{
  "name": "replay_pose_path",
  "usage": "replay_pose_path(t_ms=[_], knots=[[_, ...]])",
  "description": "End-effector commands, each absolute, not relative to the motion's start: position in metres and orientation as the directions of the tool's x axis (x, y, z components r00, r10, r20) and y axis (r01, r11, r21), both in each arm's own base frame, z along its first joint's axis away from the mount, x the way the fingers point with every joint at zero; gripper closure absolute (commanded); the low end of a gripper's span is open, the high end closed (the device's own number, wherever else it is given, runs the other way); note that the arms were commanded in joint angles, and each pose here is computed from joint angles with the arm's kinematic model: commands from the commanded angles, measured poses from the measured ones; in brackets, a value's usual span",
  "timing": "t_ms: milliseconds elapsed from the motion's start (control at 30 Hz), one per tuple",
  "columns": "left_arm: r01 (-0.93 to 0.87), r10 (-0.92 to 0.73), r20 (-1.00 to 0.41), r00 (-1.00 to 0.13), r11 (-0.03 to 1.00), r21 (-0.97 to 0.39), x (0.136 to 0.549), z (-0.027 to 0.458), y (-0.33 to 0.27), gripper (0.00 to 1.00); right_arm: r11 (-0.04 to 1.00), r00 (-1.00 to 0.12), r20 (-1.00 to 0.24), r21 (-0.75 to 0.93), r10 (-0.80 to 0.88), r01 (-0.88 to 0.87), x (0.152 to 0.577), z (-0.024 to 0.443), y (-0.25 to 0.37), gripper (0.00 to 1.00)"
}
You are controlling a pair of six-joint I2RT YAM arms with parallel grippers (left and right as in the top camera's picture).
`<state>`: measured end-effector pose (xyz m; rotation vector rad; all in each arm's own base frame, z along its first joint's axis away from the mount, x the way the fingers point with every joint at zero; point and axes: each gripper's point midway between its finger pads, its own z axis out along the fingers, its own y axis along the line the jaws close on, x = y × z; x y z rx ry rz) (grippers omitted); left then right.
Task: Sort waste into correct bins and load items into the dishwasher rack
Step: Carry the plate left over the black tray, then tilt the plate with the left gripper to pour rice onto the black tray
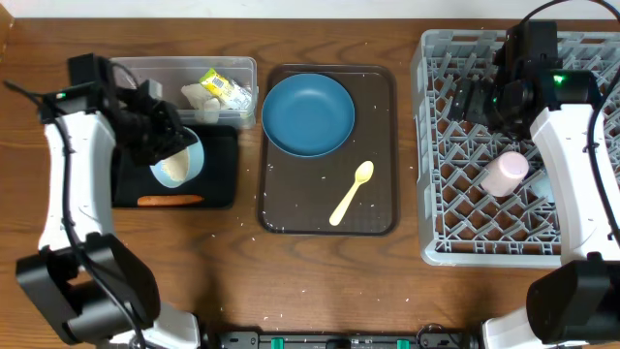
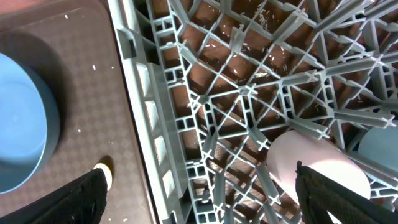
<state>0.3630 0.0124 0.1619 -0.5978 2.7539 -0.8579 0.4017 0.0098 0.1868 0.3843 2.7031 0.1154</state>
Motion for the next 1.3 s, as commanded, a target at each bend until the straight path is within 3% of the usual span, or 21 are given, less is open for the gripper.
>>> replay_pose_path(t_ms=[0, 400, 633, 1267], knots=[[-0.252, -0.394, -0.043, -0.918, 0.663, -0.705, 0.368, 0.159, 0.007, 0.94, 0.96, -0.876, -0.393, 0.121, 0.28, 0.252, 0.401, 0.19, 0.004, 0.05], [-0.292, -0.476, 0.1, -0.874, 0.348, -0.891, 0.379, 0.155, 0.03, 0.94, 0.96, -0.88, -0.385, 0.118, 0.28, 0.253, 0.399, 0.189, 0.004, 0.05], [-0.313, -0.535, 0.111, -0.838, 0.304, -0.9, 0.376, 0.156, 0.054, 0.94, 0.96, -0.88, -0.384, 0.118, 0.28, 0.253, 0.399, 0.189, 0.004, 0.05], [-0.15, -0.586, 0.148, -0.797, -0.045, -0.988, 0.381, 0.207, 0.067, 0.94, 0.96, -0.879, -0.386, 0.119, 0.28, 0.253, 0.4, 0.189, 0.004, 0.05]])
